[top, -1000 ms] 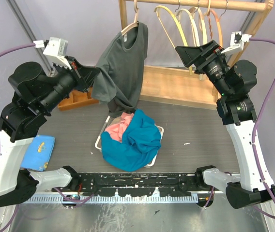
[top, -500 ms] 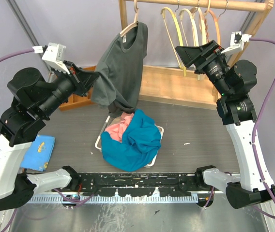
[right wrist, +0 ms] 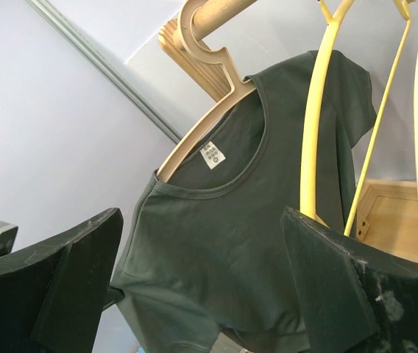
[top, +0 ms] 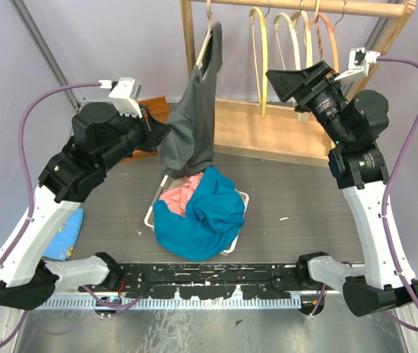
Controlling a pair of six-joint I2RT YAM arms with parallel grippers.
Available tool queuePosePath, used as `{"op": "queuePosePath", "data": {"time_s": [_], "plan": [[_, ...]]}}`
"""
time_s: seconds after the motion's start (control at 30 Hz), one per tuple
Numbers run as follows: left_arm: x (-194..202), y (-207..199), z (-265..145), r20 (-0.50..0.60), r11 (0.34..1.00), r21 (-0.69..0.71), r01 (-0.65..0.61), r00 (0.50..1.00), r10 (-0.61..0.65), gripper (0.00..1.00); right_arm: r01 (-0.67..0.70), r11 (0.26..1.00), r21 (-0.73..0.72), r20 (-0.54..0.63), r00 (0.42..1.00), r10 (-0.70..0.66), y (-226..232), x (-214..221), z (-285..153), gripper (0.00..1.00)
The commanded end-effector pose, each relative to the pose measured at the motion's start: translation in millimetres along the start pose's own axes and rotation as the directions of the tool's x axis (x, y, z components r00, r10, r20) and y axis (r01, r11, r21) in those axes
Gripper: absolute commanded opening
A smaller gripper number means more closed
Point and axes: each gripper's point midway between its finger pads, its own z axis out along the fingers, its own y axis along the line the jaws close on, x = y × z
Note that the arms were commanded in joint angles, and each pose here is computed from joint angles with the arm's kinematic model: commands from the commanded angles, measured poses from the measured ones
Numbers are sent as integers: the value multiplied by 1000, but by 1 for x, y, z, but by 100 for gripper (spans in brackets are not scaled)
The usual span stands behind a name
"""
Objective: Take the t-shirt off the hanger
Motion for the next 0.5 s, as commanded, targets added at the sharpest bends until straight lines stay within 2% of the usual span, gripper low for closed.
{"op": "queuePosePath", "data": {"time_s": [0.0,0.1,0.17,0.27,0.33,0.47], "plan": [[-8,-2,11,36,1000,-2,20,999,-20,0,30,998,-56,47,999,-27,18,-14,-4,94],[-6,-2,17,26,1000,-7,22,999,-22,1,30,998,-54,46,999,-27,18,-14,-5,94],[-6,-3,20,23,1000,-2,24,999,-24,5,29,998,-52,47,999,-27,18,-14,-6,94],[-10,-9,22,27,999,23,25,999,-26,16,29,998,-49,46,999,-27,18,-13,-7,94],[-13,-14,22,31,999,46,23,999,-24,28,29,998,-47,46,999,-27,18,-13,-9,94],[-19,-19,23,35,998,61,23,999,-25,39,28,999,-43,44,999,-26,16,-11,-9,94]]}}
